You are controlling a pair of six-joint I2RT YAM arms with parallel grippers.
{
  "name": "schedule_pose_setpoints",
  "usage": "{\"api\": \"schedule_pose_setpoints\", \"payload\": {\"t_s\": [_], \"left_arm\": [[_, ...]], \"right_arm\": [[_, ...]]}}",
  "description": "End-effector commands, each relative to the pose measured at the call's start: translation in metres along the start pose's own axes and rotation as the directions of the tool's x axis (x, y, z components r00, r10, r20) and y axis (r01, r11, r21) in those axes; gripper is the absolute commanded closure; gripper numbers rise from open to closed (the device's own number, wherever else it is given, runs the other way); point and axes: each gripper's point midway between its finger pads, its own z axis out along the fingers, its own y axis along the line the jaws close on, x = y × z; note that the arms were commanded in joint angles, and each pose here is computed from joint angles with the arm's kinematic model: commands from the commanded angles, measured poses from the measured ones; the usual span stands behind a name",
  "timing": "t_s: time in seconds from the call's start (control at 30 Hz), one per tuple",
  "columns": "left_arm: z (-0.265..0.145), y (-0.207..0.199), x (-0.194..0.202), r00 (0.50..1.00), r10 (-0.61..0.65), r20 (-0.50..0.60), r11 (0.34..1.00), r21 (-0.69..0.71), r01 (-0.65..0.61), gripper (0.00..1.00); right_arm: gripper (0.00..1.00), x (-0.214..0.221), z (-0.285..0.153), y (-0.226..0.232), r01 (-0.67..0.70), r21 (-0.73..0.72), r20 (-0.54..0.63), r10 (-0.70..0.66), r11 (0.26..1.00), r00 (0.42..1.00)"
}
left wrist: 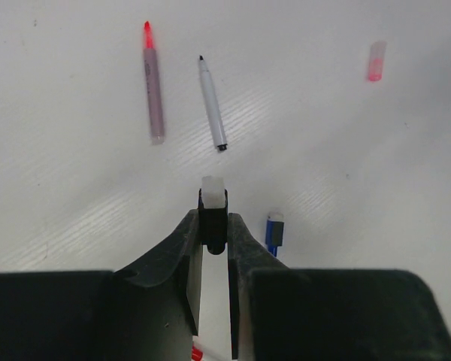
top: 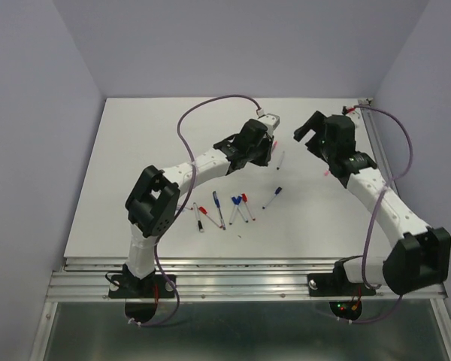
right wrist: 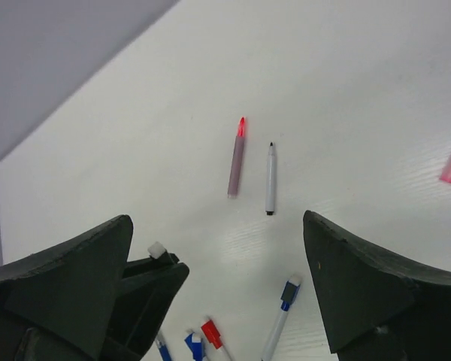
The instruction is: Open the pen caps
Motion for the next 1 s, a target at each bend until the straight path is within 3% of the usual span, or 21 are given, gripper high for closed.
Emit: {"api": "schedule_pose_setpoints", "payload": {"t_s": [0.0, 0.07, 0.23, 0.43, 0.57, 0.73, 0.97], "left_arm": [[-0.008, -0.035, -0.029, 0.997, -0.013, 0.07, 0.997, 0.072, 0.008, 1.0], [-0.003, -0.049, -0.032, 0.997, -0.02, 0.068, 0.994, 0.109, 0.013, 1.0], [0.027, -0.086, -0.024, 0.999, -0.029, 0.032, 0.986, 0.168, 0.023, 1.0], [0.075, -0.119, -0.001, 0.994, -0.111, -0.025, 0.975, 0.19, 0.113, 1.0], [0.088, -0.152, -0.01, 0.99, -0.138, -0.002, 0.958, 0.253, 0.134, 0.98], [0.108, -0.149, -0.001, 0.98, -0.197, -0.004, 0.954, 0.23, 0.193, 0.92], [0.123, -0.156, 0.013, 0.969, -0.245, -0.024, 0.934, 0.261, 0.243, 0.85]], "right_arm": [[0.0, -0.018, -0.052, -0.043, -0.095, 0.146, 0.151, 0.073, 0.985, 0.986], [0.0, -0.016, -0.068, -0.067, -0.135, 0.195, 0.205, 0.094, 0.972, 0.974], [0.0, -0.02, -0.125, -0.085, -0.197, 0.092, 0.325, 0.157, 0.976, 0.932], [0.0, -0.004, -0.138, -0.073, -0.141, -0.006, 0.25, 0.138, 0.99, 0.958], [0.0, 0.006, -0.132, -0.071, -0.111, -0.005, 0.199, 0.109, 0.994, 0.974], [0.0, 0.014, -0.129, -0.066, -0.078, -0.032, 0.161, 0.082, 0.996, 0.983], [0.0, 0.006, -0.138, -0.081, -0.077, 0.005, 0.234, 0.074, 0.997, 0.969]]}}
